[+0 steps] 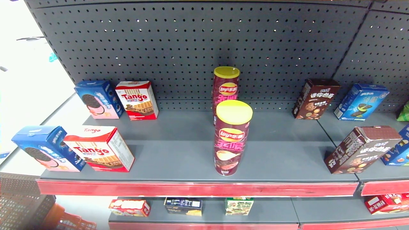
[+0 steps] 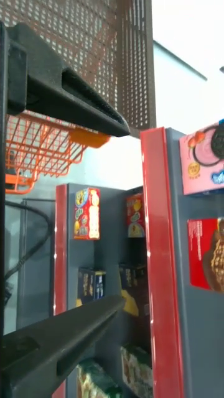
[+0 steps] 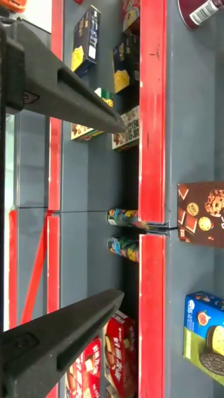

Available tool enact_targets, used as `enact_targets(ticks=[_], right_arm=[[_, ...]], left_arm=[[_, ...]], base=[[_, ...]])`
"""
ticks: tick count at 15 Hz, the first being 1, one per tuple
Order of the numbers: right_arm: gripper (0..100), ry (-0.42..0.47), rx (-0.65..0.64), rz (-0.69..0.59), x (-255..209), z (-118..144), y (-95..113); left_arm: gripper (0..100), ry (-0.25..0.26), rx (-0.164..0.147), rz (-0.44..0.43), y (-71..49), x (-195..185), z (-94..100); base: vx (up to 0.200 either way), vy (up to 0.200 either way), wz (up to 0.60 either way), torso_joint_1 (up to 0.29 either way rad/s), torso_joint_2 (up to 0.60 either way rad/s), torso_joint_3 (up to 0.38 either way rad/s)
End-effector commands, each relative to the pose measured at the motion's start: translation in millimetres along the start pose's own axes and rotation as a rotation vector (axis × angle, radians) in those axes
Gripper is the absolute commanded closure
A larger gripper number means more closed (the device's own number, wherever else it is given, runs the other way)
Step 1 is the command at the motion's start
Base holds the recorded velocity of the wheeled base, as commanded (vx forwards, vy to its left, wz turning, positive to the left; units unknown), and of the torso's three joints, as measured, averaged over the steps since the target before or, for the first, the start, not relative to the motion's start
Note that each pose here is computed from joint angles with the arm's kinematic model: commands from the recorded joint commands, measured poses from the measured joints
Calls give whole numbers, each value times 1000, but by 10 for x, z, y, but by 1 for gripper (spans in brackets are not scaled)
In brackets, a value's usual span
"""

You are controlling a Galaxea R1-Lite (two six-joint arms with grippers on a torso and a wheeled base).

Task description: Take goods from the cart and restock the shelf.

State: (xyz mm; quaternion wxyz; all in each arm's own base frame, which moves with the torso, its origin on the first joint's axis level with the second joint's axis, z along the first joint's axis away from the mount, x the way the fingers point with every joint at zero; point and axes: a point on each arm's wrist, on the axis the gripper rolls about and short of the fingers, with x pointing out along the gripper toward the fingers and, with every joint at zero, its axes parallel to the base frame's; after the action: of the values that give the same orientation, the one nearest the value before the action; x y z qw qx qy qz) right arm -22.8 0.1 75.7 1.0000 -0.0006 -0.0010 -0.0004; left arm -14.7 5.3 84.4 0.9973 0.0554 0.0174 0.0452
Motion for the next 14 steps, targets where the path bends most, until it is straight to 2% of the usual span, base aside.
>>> enact_targets(ticks=[1, 3, 4, 5, 6, 7, 8, 9, 13, 14], right_arm=[[0, -1, 0, 1, 0, 1, 0], [0, 0, 0, 1, 0, 0, 0], [0, -1, 0, 1, 0, 1, 0], [0, 0, 0, 1, 0, 0, 0], [0, 0, 0, 1, 0, 0, 0], [0, 0, 0, 1, 0, 0, 0], [0, 0, 0, 1, 0, 0, 0], [0, -1, 0, 1, 0, 1, 0], [0, 0, 0, 1, 0, 0, 0], [0, -1, 0, 1, 0, 1, 0]], left_arm=[[0, 14, 16, 52, 11, -1, -10], [0, 18, 6, 67, 15, 0, -12], [0, 17, -18, 20, 4, 1, -16], [0, 17, -46, -23, -7, -1, -20], [0, 55, -110, -113, -36, -7, -63], [0, 4, -102, -73, -58, -75, -84], [0, -25, -64, -132, -60, -90, -85], [0, -39, -53, -131, -62, -86, -82], [0, -40, -81, -120, -60, -84, -81], [0, -40, -80, -120, -60, -84, -81]], base=[[0, 0, 0, 0, 0, 0], [0, 0, 0, 0, 0, 0], [0, 0, 0, 0, 0, 0], [0, 0, 0, 0, 0, 0], [0, 0, 0, 0, 0, 0], [0, 0, 0, 0, 0, 0], [0, 0, 0, 0, 0, 0], [0, 0, 0, 0, 0, 0], [0, 0, 0, 0, 0, 0], [0, 0, 0, 0, 0, 0]])
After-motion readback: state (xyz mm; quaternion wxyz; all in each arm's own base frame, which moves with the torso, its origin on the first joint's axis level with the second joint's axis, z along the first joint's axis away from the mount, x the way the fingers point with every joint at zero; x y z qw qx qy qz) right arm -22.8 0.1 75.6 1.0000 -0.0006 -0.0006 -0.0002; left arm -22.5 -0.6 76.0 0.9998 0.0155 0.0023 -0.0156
